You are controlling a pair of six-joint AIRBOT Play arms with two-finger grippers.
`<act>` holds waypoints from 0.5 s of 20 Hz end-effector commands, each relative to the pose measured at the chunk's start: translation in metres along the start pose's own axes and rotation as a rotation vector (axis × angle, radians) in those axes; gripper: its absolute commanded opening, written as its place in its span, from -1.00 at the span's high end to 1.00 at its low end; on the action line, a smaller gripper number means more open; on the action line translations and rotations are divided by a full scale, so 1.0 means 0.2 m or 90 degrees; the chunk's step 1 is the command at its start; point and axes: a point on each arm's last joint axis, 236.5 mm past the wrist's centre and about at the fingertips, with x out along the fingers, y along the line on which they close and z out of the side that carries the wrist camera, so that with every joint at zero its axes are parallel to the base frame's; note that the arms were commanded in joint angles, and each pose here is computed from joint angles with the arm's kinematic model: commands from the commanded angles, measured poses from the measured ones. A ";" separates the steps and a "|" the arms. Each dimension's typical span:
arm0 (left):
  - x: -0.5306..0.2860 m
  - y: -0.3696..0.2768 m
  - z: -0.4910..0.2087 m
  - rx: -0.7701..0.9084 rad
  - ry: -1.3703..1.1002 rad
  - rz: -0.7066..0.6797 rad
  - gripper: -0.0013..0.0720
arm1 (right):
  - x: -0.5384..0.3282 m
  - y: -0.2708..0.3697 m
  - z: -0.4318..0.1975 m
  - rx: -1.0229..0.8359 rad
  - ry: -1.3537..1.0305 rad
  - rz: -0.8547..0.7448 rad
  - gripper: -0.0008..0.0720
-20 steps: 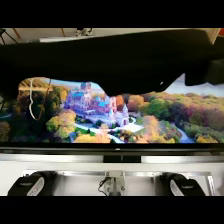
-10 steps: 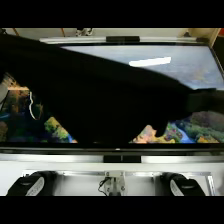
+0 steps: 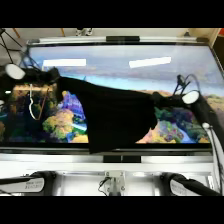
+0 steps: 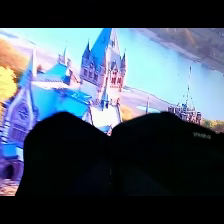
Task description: Fold the shirts.
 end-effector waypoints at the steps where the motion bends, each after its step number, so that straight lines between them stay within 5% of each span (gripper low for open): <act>1: 0.32 -0.02 -0.25 -0.113 0.121 -0.055 0.65 | 0.24 -0.04 0.01 0.122 0.004 0.047 0.71; 2: 0.32 -0.01 -0.29 -0.117 0.143 -0.054 0.34 | 0.23 -0.03 0.02 0.094 0.001 0.051 0.38; 3: 0.30 0.00 -0.30 -0.096 0.155 -0.056 0.48 | 0.20 -0.01 0.05 0.062 -0.002 0.058 -0.34; 4: 0.26 0.02 -0.32 -0.055 0.176 -0.063 0.88 | 0.13 0.02 0.07 0.013 0.001 0.072 -0.63; 7: 0.07 0.06 -0.32 0.033 0.244 -0.088 0.88 | -0.16 0.11 0.04 -0.084 0.056 0.100 -0.63; 10: -0.13 0.18 -0.25 0.090 0.235 -0.029 0.88 | -0.39 0.03 -0.29 -0.169 0.190 0.015 -0.63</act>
